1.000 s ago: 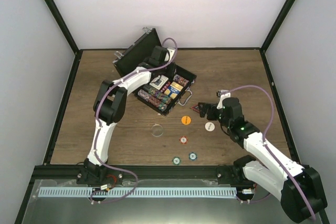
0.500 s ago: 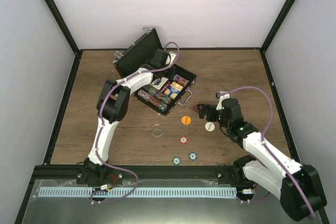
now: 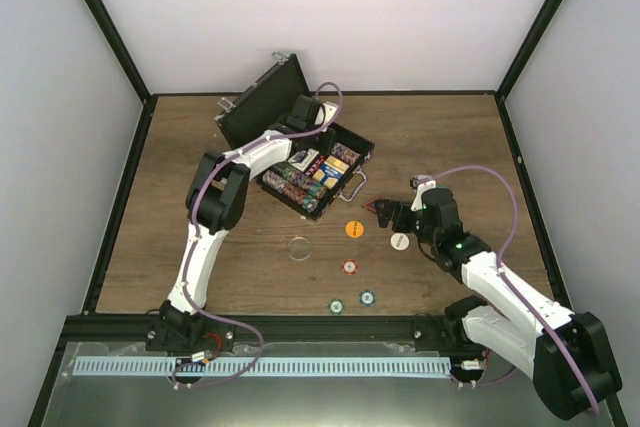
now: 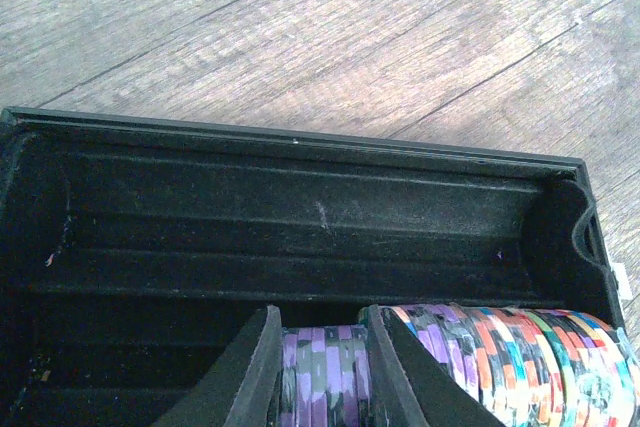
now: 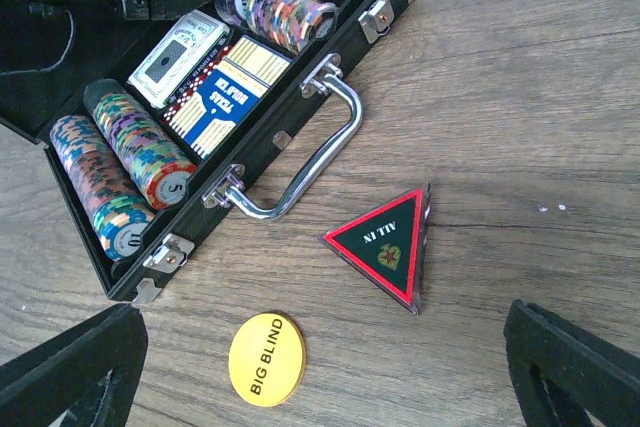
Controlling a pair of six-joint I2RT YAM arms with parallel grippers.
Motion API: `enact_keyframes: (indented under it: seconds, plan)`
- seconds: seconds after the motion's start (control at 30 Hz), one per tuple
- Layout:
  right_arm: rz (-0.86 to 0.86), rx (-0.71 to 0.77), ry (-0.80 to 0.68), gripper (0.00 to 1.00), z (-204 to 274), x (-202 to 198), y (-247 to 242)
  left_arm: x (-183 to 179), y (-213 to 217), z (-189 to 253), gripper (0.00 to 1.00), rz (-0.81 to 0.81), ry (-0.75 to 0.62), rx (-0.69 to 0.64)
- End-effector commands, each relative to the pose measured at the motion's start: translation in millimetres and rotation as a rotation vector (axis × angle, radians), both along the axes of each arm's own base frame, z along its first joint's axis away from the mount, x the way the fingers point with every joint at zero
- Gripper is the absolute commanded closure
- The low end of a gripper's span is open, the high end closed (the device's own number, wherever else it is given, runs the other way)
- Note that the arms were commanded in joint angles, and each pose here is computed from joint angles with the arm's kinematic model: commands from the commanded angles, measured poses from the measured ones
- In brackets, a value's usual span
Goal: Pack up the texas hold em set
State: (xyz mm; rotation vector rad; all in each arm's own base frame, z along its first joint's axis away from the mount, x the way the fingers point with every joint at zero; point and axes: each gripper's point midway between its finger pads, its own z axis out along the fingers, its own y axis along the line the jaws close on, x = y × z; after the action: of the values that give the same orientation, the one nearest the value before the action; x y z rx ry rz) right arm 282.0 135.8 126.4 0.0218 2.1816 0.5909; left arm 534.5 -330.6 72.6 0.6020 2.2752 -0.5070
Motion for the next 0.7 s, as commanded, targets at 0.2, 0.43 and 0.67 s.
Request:
enact_keyframes:
  seconds: [0.2, 0.43, 0.67]
  plan:
    - [0.003, 0.017, -0.007, 0.0, 3.9, 3.5, 1.7, -7.1, -24.4, -6.3, 0.81, -0.108, 0.027, -0.059]
    - [0.007, 0.019, -0.007, 0.0, 4.9, 4.0, 2.8, -12.2, -28.5, -10.4, 0.67, -0.136, 0.058, -0.072]
    - [0.016, 0.024, -0.002, 0.0, 4.5, 3.6, 4.6, -12.7, -26.3, -7.6, 0.59, -0.124, 0.06, -0.064]
